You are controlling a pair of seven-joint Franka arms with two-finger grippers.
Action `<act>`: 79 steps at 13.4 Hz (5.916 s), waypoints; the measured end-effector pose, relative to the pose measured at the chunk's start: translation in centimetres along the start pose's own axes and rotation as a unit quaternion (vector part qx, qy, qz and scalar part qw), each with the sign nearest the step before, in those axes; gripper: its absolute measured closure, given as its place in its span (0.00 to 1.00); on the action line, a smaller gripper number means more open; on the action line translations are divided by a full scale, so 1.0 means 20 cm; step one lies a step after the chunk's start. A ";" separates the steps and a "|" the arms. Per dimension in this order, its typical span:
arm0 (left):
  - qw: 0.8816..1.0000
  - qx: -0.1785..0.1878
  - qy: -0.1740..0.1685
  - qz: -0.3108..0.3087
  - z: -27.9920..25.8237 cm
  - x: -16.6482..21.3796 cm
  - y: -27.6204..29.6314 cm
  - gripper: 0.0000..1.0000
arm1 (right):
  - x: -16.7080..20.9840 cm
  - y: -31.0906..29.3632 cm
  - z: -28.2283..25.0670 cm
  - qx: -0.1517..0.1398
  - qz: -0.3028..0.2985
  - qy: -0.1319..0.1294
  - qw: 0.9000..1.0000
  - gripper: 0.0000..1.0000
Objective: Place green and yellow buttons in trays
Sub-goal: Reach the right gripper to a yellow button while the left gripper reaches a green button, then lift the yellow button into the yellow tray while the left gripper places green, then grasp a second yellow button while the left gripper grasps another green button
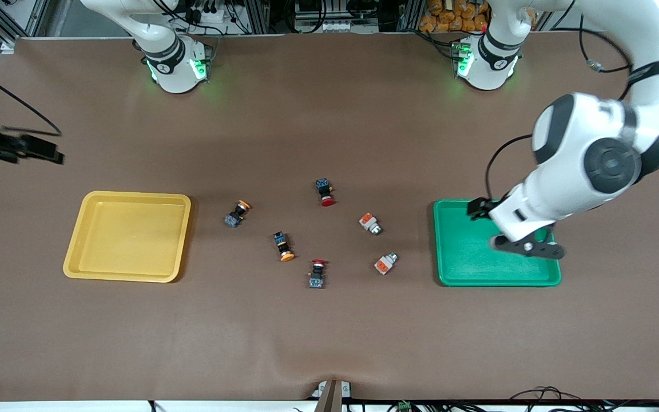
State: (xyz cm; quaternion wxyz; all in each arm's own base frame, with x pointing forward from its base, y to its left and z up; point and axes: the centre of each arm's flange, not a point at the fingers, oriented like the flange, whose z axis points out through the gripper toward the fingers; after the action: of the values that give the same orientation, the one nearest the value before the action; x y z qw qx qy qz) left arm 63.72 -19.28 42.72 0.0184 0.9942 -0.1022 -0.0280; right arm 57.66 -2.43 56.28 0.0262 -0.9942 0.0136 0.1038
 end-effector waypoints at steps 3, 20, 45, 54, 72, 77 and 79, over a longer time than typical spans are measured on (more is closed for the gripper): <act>0.999 -0.007 0.038 0.020 0.22 0.11 0.18 0.00 | 0.20 -0.16 0.24 -0.002 -0.020 -0.015 1.000 0.00; 0.979 -0.043 0.178 0.094 1.14 0.26 0.73 0.00 | 0.62 -0.95 1.71 0.029 0.185 -0.119 0.975 0.00; 0.998 -0.010 0.055 0.037 0.96 0.26 -0.02 0.59 | 0.76 0.08 1.01 0.031 0.025 -0.078 0.996 0.57; 1.000 -0.008 0.011 0.005 1.12 0.12 -0.26 0.59 | 0.73 0.34 0.69 0.012 -0.039 -0.025 0.999 0.10; 0.991 -0.022 0.041 -0.125 0.90 0.11 0.28 0.00 | 0.71 -0.81 0.77 0.056 -0.348 0.022 0.936 0.00; 0.971 -0.030 0.034 -0.233 0.91 -0.02 0.79 0.00 | 0.70 -1.18 1.07 0.034 -0.427 0.082 0.900 0.00; 0.963 -0.033 0.033 -0.265 0.91 -0.06 0.94 0.00 | 0.66 -1.34 1.15 0.028 -0.428 0.106 0.897 0.00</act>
State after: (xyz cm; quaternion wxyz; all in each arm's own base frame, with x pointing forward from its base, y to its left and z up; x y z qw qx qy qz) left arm 57.66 -37.94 25.46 0.0470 0.9849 0.1664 -0.0021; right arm 66.65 25.30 32.46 0.0940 -0.9080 -0.4077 -0.0234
